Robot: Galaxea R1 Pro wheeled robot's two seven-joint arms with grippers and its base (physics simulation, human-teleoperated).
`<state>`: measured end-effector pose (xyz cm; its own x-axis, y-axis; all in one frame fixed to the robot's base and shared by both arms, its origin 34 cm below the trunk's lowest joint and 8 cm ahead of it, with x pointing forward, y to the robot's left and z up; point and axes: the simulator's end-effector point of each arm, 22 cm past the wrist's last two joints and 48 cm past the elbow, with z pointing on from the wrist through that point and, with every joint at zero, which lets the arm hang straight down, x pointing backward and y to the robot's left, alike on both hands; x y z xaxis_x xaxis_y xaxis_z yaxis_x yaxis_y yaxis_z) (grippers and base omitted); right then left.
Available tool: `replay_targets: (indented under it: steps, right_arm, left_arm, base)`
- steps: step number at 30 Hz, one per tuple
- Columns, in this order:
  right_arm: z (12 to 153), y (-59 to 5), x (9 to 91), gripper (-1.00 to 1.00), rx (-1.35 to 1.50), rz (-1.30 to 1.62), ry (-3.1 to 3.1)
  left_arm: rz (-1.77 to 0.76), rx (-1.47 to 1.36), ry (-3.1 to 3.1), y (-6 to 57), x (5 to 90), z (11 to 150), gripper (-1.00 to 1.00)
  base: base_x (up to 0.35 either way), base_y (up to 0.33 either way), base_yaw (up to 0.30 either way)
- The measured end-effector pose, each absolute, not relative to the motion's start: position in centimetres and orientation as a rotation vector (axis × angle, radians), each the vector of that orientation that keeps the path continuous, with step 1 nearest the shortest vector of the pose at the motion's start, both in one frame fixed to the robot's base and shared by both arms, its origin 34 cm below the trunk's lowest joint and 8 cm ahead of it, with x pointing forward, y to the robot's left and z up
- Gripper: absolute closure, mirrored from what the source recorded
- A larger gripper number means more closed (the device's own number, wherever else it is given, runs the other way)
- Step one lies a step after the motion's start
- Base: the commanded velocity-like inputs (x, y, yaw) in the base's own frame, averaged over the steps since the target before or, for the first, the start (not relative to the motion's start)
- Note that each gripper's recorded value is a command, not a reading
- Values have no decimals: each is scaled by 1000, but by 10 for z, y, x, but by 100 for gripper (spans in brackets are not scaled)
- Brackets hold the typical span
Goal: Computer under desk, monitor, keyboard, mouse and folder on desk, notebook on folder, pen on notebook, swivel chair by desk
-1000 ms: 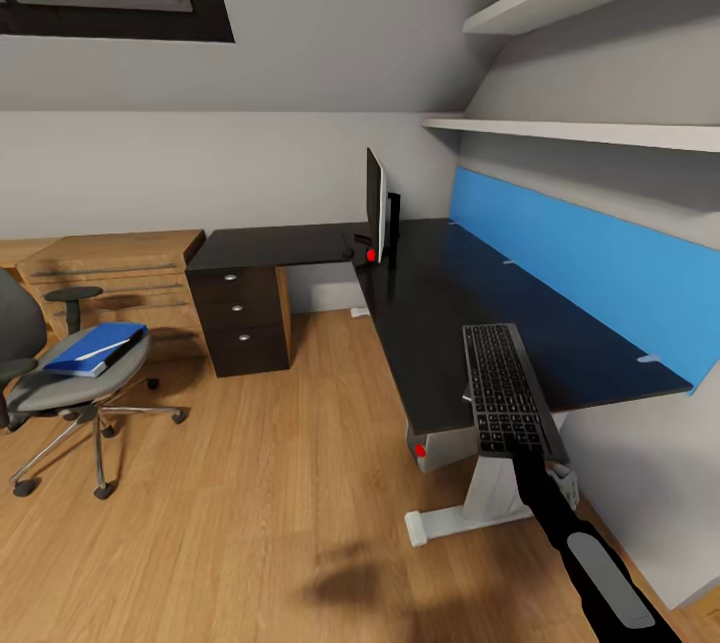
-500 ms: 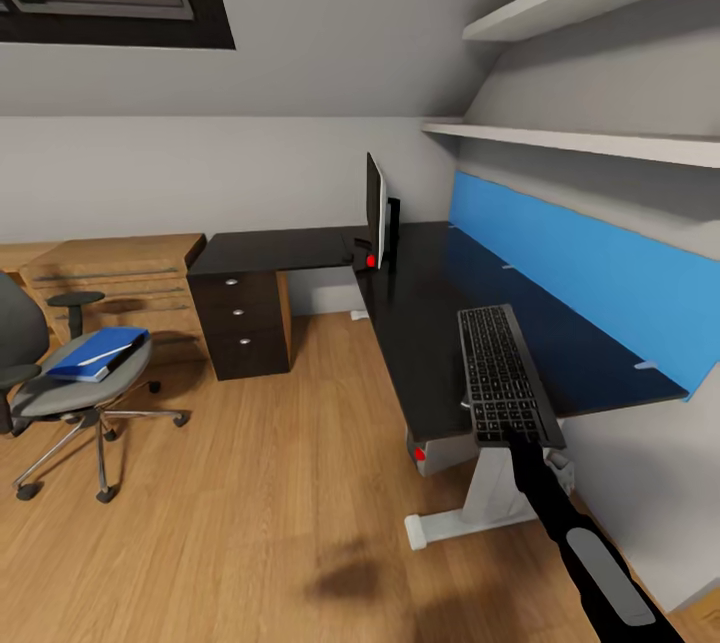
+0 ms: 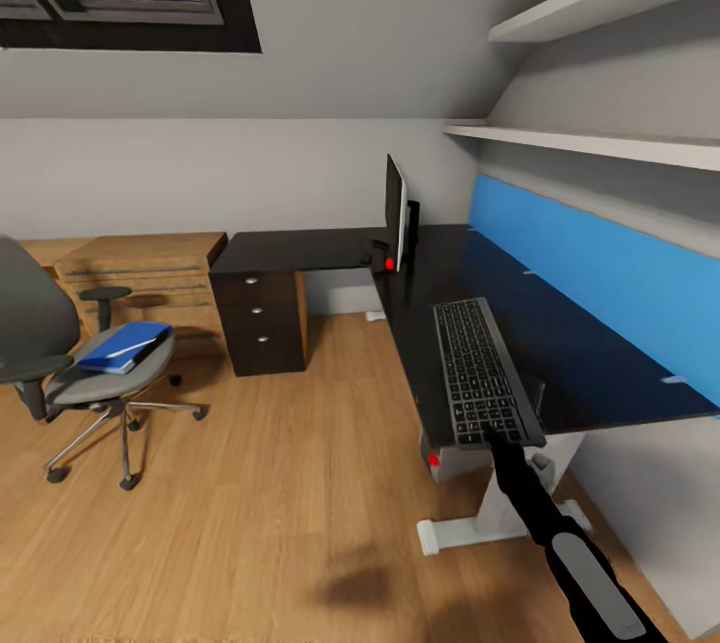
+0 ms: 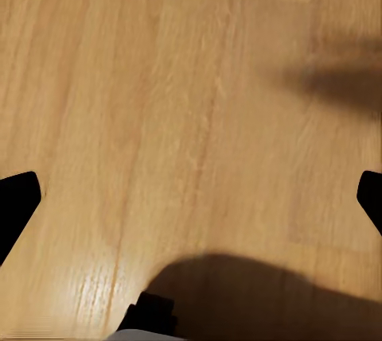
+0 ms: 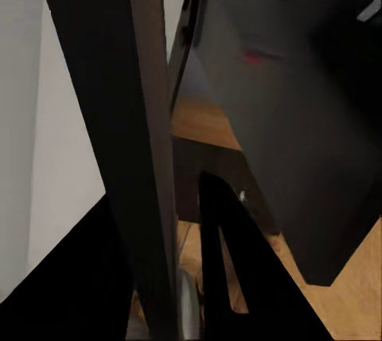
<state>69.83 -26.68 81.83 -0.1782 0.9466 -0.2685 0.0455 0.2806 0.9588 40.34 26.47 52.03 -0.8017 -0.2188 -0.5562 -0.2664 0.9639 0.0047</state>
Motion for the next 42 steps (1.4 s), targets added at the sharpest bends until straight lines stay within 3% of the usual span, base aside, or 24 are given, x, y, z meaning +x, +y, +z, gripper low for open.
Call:
replay_targets:
  steps: [13,30,42]
  right_arm:
    - [819,-195,679,100,862,1190,1594]
    - [821,-170,672,100,814,1237,1624]
    - [832,-171,672,100,810,1235,1624]
  left_arm:
    - [105,-342,2533,264,404,520,-100]
    - [107,-343,2533,264,404,520,-100]
    - [103,-341,2532,264,404,530,-100]
  base:
    - [0,110,264]
    - [0,257,9]
    - [321,54,0]
